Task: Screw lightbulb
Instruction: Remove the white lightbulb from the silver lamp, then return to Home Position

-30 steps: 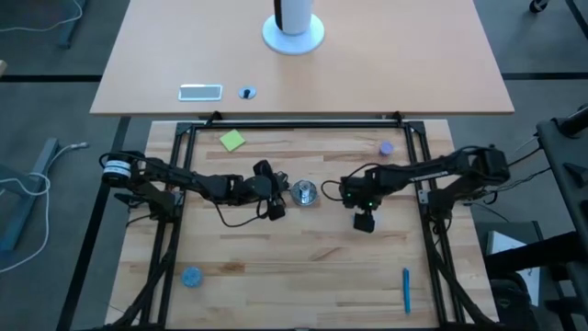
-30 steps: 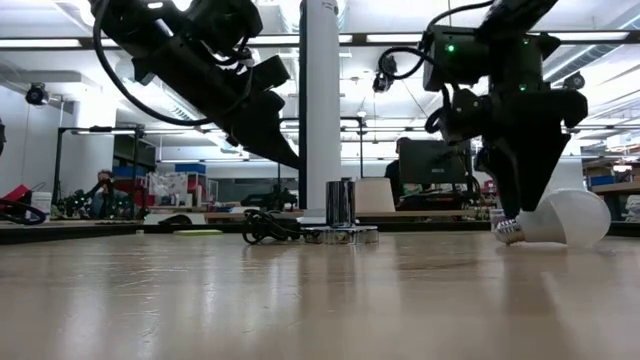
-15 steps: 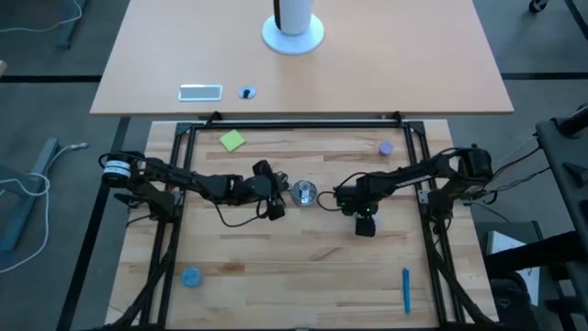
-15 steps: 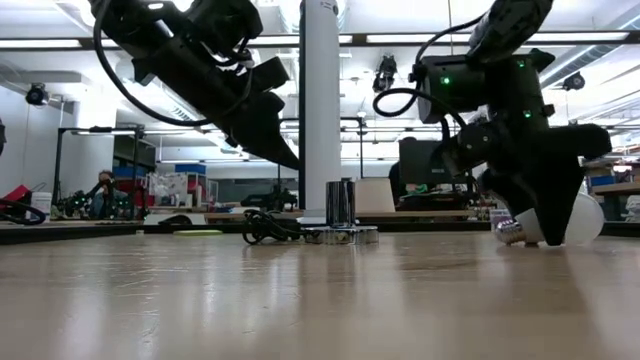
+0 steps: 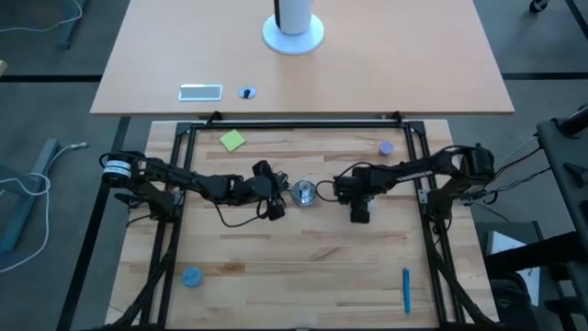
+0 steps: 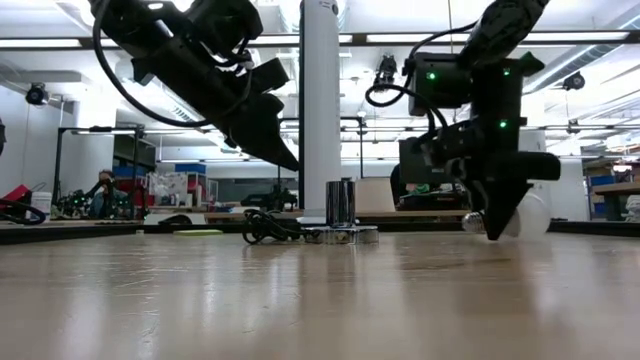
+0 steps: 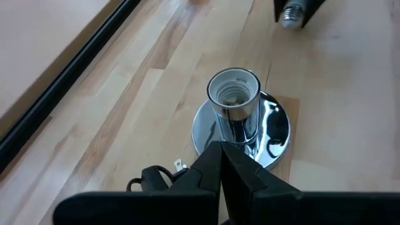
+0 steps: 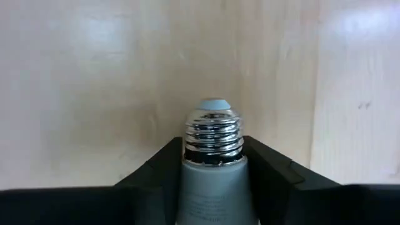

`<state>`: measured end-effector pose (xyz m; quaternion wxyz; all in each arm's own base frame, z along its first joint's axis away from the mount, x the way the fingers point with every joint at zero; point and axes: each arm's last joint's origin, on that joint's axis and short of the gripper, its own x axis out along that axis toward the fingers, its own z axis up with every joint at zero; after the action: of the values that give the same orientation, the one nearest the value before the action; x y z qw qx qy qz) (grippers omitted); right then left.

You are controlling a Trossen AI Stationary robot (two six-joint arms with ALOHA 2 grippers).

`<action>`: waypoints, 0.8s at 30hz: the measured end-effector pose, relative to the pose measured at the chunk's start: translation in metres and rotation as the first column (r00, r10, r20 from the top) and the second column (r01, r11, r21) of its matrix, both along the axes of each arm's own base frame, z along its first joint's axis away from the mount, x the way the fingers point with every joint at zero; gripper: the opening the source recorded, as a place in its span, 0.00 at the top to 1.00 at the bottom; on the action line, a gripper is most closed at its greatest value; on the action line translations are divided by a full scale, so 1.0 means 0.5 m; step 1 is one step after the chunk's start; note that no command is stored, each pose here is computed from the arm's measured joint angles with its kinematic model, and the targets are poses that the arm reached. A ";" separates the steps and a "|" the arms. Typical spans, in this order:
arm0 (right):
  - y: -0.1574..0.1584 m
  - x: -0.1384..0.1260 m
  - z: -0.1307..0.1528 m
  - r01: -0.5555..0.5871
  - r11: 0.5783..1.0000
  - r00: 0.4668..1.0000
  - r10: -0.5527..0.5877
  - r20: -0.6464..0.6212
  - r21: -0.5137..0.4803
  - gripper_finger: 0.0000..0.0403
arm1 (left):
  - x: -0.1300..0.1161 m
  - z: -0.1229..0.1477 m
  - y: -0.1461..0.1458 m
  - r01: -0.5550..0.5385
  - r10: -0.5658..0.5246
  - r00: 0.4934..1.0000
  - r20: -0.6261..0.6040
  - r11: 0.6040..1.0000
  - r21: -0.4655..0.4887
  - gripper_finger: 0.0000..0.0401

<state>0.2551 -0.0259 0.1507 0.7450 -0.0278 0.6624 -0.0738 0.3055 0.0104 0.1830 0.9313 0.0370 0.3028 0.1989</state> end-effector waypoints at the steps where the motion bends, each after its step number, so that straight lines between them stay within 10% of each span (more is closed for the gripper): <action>1: -0.004 0.000 0.000 0.002 1.000 1.000 -0.002 0.000 -0.003 0.66 | 0.000 0.000 0.000 0.000 0.000 1.000 0.000 1.000 0.000 1.00; 14: -0.019 0.002 0.040 0.012 1.000 0.989 -0.013 0.146 0.006 0.53 | -0.010 0.014 -0.027 0.051 -0.051 0.999 -0.009 0.999 0.013 1.00; 24: -0.018 -0.011 0.161 0.000 0.999 0.856 0.026 0.517 -0.049 0.53 | -0.074 0.123 -0.053 0.153 -0.172 0.974 0.149 0.980 0.126 1.00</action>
<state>0.2494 -0.0347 0.2312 0.8951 -0.0291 0.4359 -0.0892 0.2686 -0.0159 0.2446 0.9621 0.0985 0.2118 0.1411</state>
